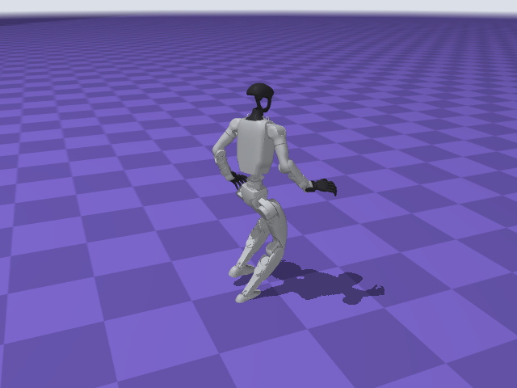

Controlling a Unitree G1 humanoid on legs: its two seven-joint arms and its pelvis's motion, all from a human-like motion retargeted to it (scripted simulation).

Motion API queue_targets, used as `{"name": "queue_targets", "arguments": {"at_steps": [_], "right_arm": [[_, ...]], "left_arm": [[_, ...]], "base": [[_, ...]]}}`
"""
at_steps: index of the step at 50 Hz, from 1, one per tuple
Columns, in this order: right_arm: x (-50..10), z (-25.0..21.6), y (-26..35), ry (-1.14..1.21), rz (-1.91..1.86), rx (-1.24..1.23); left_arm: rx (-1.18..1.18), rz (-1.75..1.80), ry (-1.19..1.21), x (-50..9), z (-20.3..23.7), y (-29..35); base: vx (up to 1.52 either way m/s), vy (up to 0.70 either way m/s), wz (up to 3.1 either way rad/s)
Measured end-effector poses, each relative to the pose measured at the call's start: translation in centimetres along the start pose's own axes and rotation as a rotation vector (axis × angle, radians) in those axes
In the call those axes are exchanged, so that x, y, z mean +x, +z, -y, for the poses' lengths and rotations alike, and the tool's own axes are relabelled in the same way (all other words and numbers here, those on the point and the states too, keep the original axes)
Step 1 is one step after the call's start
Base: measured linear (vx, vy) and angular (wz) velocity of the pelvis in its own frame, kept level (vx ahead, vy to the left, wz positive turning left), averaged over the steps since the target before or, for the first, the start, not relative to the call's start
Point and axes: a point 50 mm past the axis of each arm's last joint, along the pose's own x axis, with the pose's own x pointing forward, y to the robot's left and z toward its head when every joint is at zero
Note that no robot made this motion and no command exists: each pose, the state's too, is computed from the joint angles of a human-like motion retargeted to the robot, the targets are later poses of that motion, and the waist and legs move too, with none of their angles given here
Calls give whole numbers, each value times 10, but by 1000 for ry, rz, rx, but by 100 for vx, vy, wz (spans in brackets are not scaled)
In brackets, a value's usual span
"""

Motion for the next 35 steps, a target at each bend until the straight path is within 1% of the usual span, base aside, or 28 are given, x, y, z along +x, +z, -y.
{"name": "queue_targets", "arguments": {"at_steps": [5, 10, 14, 17, 20, 23, 25, 28, 32, 35], "right_arm": [[-21, -11, 4, 121, 65, 20], [-50, -28, -4, 256, 79, 0], [-84, -43, -25, 399, 21, -82], [-110, -52, -45, 524, -46, -150], [-138, -47, -72, 653, -112, -220], [-153, -35, -92, 715, -167, -250], [-156, -27, -99, 715, -197, -243], [-146, -18, -97, 637, -199, -200], [-104, -9, -68, 417, -78, -124], [-52, 4, -24, 186, 100, -90]], "left_arm": [[-18, -60, -61, -18, 9, -12], [-12, -22, -20, -15, 11, -4], [39, 100, 104, 9, -2, 17], [89, 201, 227, 41, -21, 41], [95, 264, 285, 59, -33, 61], [57, 280, 280, 61, -36, 67], [19, 277, 248, 58, -32, 66], [-17, 266, 189, 48, -24, 61], [15, 205, 109, 27, -11, 41], [91, 155, 68, 18, -8, 25]], "base": [[5, 7, 8], [0, 7, 0], [0, 3, -6], [0, 0, 0], [2, 2, -3], [11, 4, -17], [7, -8, -9], [0, -12, -9], [-7, -10, -29], [-6, -9, -40]]}}
